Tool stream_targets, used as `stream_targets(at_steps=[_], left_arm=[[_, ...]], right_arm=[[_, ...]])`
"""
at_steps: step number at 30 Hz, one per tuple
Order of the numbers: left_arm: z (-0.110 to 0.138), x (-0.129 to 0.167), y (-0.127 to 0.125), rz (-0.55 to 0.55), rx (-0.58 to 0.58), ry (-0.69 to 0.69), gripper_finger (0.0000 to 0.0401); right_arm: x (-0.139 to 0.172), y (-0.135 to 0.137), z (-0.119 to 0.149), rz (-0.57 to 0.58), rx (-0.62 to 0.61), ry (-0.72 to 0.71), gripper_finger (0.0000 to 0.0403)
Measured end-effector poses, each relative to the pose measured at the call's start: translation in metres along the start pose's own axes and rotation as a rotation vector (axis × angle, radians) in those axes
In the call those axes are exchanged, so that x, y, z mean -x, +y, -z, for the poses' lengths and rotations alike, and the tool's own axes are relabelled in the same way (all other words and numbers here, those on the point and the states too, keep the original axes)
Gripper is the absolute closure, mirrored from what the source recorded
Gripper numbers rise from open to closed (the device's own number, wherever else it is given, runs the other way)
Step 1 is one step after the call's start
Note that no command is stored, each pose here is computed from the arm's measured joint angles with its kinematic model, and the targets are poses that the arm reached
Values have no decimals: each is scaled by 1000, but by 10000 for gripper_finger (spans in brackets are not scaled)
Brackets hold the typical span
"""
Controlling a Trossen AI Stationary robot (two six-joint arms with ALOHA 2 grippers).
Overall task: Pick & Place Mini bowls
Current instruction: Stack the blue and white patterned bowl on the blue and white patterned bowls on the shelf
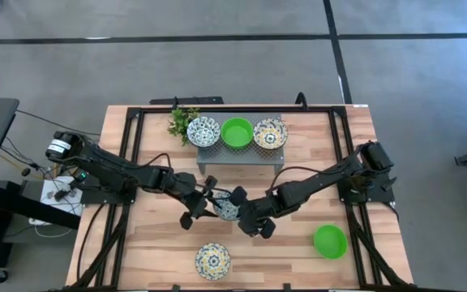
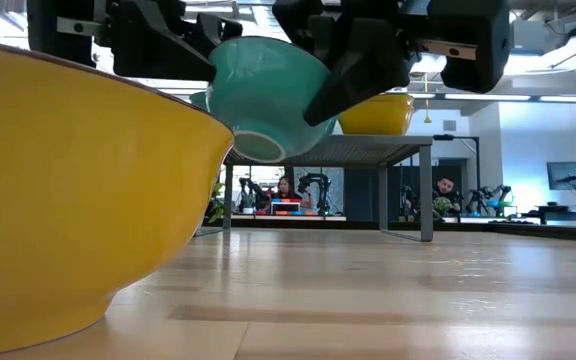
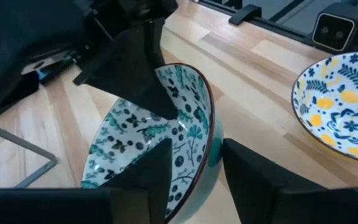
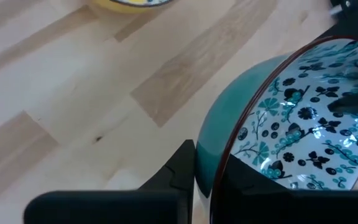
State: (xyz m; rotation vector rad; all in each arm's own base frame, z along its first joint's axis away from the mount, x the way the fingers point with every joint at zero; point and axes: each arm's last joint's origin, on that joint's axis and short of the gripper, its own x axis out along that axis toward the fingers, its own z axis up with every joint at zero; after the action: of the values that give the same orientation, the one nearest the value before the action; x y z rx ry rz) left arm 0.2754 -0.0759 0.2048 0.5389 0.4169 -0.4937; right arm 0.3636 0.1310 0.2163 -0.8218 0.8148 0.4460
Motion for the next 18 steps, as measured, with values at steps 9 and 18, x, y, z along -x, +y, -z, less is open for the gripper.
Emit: stream_targets(at_steps=[9, 18], left_arm=[[1, 0, -1, 12, -74, 10, 302], [2, 0, -2, 43, -105, 3, 320]], right_arm=[[-2, -5, 3, 9, 1, -4, 374], [13, -22, -12, 44, -13, -26, 340]])
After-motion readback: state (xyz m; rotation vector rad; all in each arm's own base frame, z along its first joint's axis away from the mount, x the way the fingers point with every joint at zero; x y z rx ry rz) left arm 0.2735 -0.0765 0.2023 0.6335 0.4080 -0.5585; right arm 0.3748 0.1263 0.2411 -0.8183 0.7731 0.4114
